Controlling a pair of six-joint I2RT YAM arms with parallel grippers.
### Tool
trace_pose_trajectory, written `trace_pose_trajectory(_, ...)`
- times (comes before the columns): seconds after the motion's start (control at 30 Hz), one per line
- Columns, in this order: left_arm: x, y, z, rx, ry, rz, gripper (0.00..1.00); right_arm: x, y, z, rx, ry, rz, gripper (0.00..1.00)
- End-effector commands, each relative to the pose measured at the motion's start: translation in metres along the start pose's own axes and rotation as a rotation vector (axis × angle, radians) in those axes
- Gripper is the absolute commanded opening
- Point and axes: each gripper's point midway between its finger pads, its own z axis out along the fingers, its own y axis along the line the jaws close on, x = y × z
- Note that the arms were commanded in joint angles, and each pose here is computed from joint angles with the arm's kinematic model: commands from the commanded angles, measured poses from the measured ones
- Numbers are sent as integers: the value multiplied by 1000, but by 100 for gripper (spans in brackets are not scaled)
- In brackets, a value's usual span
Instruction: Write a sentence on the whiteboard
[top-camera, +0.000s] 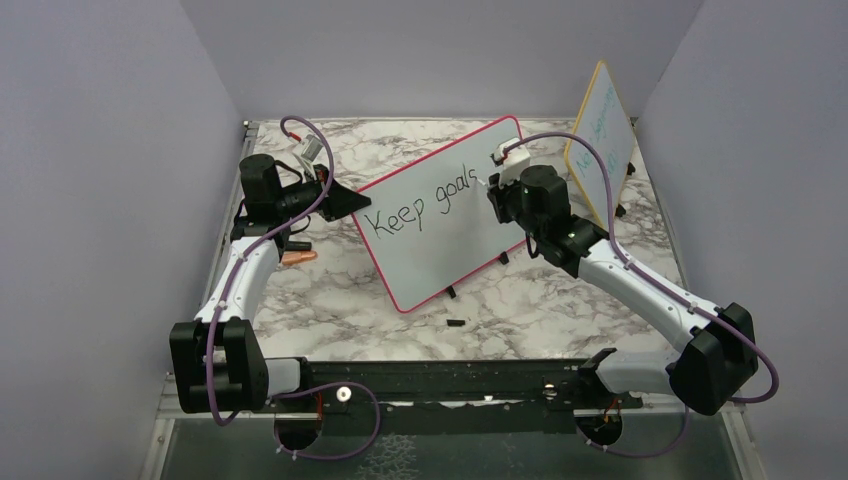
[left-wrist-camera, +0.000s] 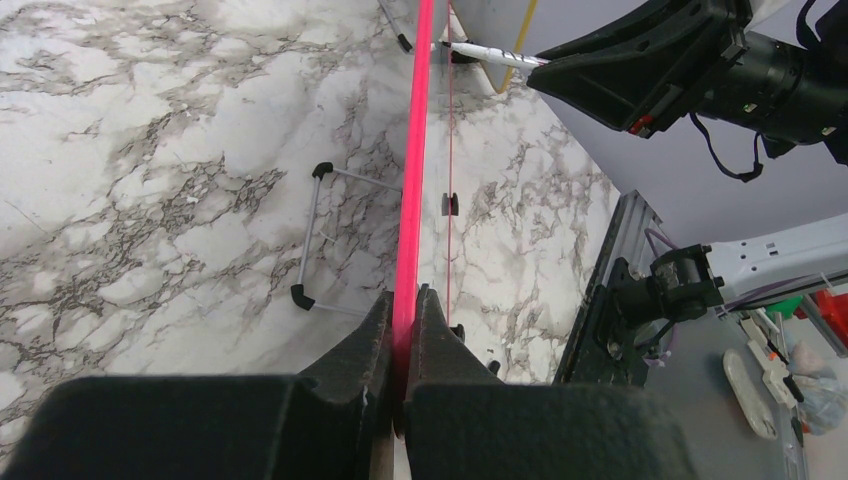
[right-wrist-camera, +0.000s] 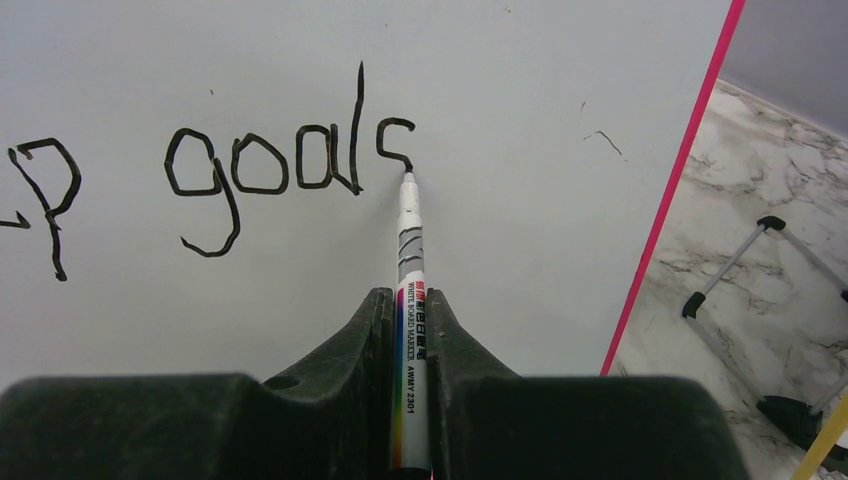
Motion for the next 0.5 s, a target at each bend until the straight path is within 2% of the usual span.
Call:
trace_pose_trajectory(0.0,20,18,6,-50,48,-6,0,18,2,-4,-12,62,-8,0)
trace_pose_trajectory(0.47,20,17,5,-51,46,-6,0,8,25,-10,-148,39,5,1)
